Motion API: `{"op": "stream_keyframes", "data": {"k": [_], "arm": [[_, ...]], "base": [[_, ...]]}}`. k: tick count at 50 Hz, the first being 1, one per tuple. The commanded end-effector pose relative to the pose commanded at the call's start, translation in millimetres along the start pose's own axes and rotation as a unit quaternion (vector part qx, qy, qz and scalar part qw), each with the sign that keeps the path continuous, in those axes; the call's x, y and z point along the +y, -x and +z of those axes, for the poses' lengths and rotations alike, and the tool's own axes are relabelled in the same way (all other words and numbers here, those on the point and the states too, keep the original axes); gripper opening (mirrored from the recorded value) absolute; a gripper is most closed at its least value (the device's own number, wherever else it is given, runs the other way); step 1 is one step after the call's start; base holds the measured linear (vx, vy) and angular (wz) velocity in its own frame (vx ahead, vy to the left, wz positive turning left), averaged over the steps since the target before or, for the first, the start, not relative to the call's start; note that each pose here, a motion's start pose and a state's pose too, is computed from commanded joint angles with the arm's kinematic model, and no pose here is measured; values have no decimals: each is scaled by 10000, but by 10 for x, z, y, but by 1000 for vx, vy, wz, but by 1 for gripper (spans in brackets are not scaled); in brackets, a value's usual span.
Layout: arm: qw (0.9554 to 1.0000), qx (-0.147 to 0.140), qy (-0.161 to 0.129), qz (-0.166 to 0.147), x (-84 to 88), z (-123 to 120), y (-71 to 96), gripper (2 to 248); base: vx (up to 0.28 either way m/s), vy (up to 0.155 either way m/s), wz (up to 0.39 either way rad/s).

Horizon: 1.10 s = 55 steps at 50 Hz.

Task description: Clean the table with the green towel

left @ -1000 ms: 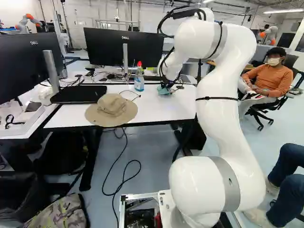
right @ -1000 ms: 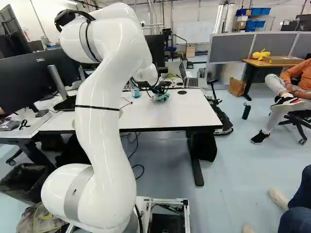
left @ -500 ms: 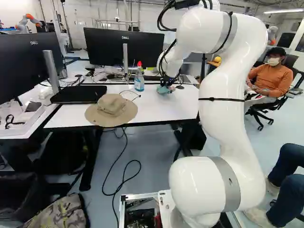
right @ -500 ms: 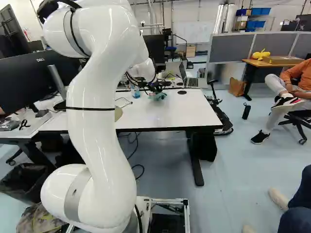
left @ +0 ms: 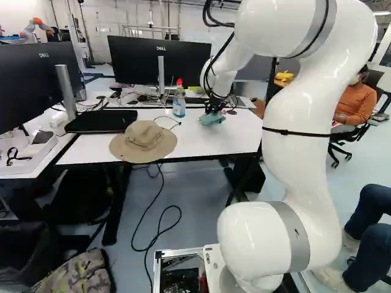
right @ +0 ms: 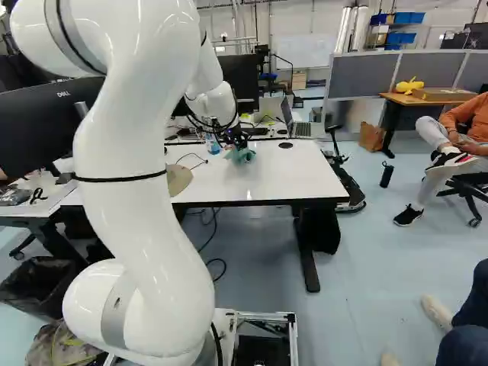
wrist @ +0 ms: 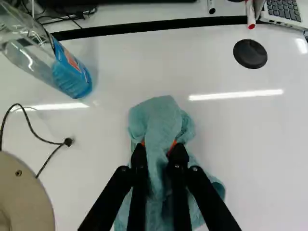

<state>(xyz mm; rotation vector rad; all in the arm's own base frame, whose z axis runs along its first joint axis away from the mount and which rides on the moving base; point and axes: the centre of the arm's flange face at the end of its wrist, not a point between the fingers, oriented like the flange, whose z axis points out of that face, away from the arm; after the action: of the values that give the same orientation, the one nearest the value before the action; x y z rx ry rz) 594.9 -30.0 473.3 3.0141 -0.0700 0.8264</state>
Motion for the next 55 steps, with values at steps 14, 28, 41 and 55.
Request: {"op": "stream_keyframes", "data": {"k": [14, 28, 41, 55], "arm": [[9998, -199, -37, -66, -87, -293, 169, 52], [9998, -173, -47, -84, -108, -410, 191, 52], [9998, -173, -47, -84, -108, -410, 191, 52], [9998, -173, -47, -84, -108, -410, 191, 52]], "base": [[0, 0, 0], [0, 0, 0], [0, 0, 0], [0, 0, 0]]}}
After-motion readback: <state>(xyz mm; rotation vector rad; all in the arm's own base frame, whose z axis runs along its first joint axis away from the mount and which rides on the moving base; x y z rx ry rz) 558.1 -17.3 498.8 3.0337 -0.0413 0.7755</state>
